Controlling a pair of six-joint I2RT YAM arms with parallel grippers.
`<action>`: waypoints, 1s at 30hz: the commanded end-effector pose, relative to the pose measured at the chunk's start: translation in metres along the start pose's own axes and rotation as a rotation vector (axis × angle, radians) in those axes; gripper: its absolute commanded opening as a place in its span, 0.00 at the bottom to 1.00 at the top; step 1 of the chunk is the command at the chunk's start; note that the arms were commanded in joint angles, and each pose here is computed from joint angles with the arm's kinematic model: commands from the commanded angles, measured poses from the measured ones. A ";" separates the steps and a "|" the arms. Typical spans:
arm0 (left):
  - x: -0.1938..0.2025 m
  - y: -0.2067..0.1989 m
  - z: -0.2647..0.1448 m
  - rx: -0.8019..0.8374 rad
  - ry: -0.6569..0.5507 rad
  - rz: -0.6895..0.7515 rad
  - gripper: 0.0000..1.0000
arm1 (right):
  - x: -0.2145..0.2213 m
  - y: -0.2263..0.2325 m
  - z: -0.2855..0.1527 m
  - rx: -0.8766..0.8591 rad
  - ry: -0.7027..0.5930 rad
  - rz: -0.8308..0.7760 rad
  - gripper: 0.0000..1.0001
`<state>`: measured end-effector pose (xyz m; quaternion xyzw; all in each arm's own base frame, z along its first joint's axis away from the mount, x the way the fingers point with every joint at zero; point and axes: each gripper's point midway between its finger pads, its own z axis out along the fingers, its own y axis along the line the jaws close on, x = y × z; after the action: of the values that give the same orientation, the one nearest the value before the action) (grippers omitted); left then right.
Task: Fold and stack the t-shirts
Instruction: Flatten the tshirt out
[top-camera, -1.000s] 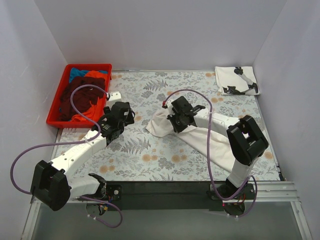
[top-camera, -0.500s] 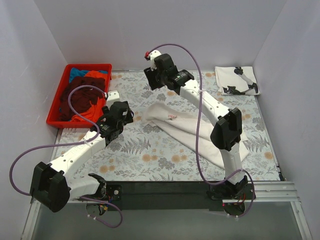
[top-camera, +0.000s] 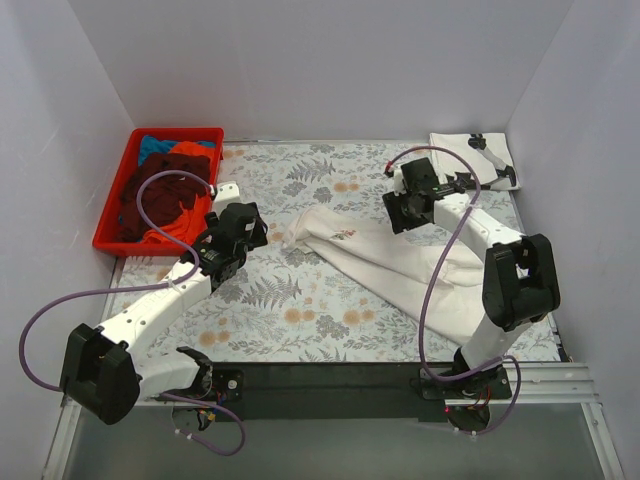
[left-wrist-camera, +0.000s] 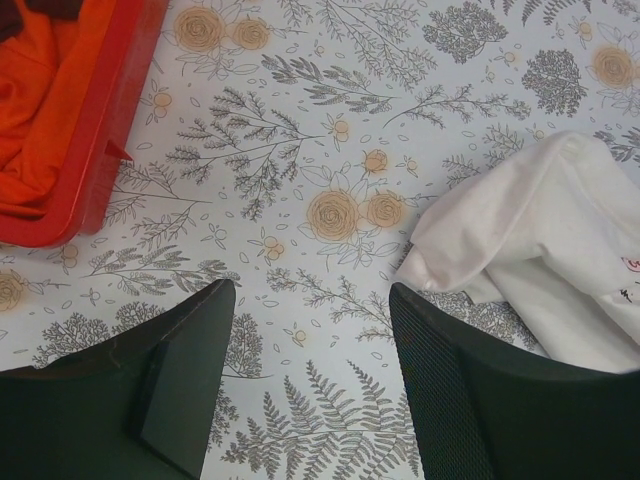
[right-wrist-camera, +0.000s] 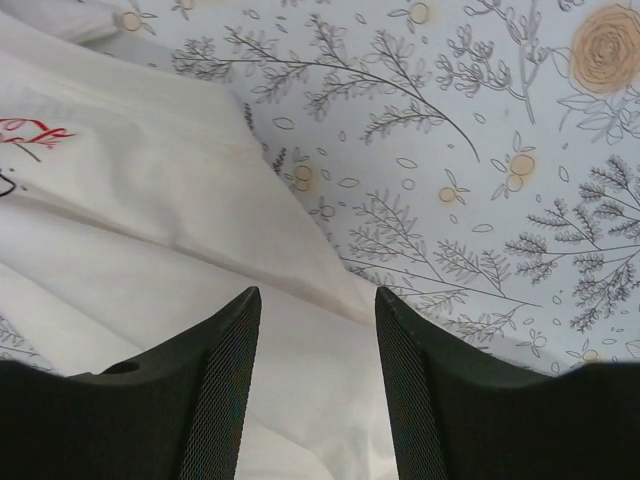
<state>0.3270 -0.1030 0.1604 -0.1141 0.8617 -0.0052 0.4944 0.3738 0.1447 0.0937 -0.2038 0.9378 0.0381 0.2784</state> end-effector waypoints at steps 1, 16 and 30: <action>0.000 0.003 0.000 -0.002 -0.007 -0.004 0.62 | -0.023 -0.006 -0.005 -0.083 -0.139 -0.043 0.56; 0.006 -0.001 0.003 0.012 0.017 0.007 0.61 | 0.005 -0.013 0.056 -0.223 -0.059 -0.064 0.48; 0.010 -0.002 0.005 0.014 0.032 0.016 0.61 | 0.026 0.006 0.068 -0.340 -0.010 -0.071 0.07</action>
<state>0.3268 -0.1091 0.1528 -0.1044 0.8697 -0.0136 0.4822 0.3818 0.1490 0.0228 -0.2740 0.9139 0.1753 0.2428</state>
